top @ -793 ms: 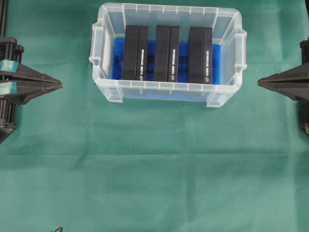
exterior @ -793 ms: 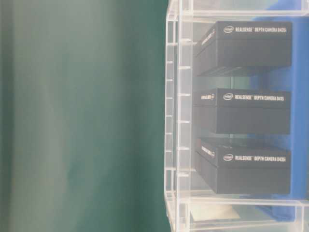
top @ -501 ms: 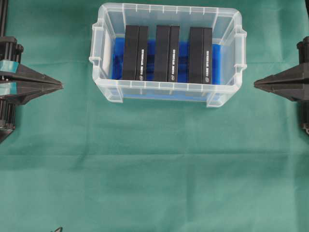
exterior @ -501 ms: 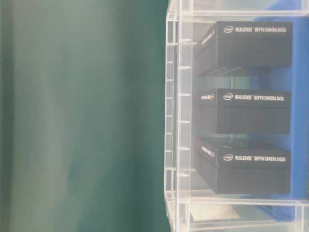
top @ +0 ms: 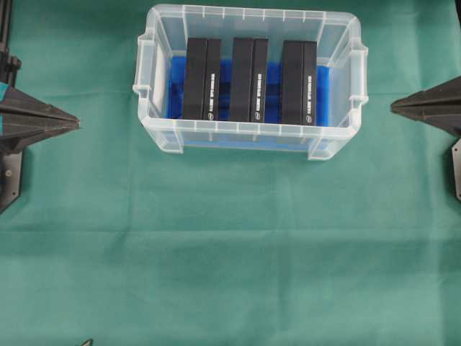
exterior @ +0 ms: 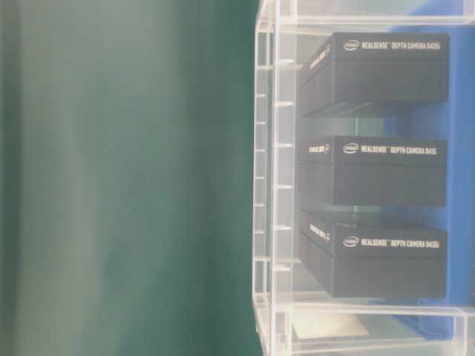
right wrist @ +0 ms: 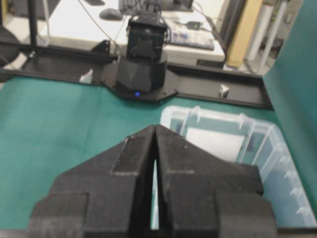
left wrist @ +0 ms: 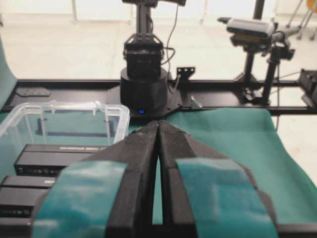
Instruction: Take out the box from the case.
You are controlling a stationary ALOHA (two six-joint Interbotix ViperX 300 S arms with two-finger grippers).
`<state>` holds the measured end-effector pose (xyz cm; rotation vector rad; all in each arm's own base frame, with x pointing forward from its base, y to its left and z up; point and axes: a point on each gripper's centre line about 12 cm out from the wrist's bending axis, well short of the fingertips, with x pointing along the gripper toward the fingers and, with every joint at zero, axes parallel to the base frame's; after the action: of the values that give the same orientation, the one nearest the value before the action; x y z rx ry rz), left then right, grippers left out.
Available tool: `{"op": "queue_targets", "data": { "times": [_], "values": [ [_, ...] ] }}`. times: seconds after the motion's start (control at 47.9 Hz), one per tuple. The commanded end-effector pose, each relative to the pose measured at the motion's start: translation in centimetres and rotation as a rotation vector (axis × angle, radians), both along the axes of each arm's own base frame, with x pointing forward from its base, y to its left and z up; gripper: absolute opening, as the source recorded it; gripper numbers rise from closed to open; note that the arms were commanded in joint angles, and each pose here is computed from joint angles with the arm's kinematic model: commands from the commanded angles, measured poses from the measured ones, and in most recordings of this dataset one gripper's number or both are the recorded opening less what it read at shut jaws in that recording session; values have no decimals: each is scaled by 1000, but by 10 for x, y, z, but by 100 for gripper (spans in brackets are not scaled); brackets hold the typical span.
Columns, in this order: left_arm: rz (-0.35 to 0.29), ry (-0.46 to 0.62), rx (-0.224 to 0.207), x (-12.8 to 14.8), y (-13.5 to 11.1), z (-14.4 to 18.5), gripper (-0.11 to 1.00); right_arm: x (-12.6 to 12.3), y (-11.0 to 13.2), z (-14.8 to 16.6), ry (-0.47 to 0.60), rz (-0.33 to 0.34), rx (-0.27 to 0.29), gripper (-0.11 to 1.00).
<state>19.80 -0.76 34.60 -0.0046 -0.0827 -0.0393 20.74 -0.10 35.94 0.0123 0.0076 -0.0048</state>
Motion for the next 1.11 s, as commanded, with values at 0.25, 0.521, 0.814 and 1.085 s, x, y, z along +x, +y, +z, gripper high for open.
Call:
{"op": "queue_targets", "data": {
  "times": [0.25, 0.521, 0.814, 1.085],
  "values": [
    [-1, 50, 6, 0, 0, 23, 1, 2, 0, 18, 11, -2, 2, 1],
    [-1, 72, 7, 0, -1, 25, 1, 5, 0, 19, 35, -2, 14, 1],
    [-16, 149, -4, -1, -4, 31, 1, 1, 0, 26, 143, -3, 16, 1],
    [5, 430, -61, -8, -2, 40, 1, -6, 0, 27, 410, -18, 75, 1]
  ]
}}
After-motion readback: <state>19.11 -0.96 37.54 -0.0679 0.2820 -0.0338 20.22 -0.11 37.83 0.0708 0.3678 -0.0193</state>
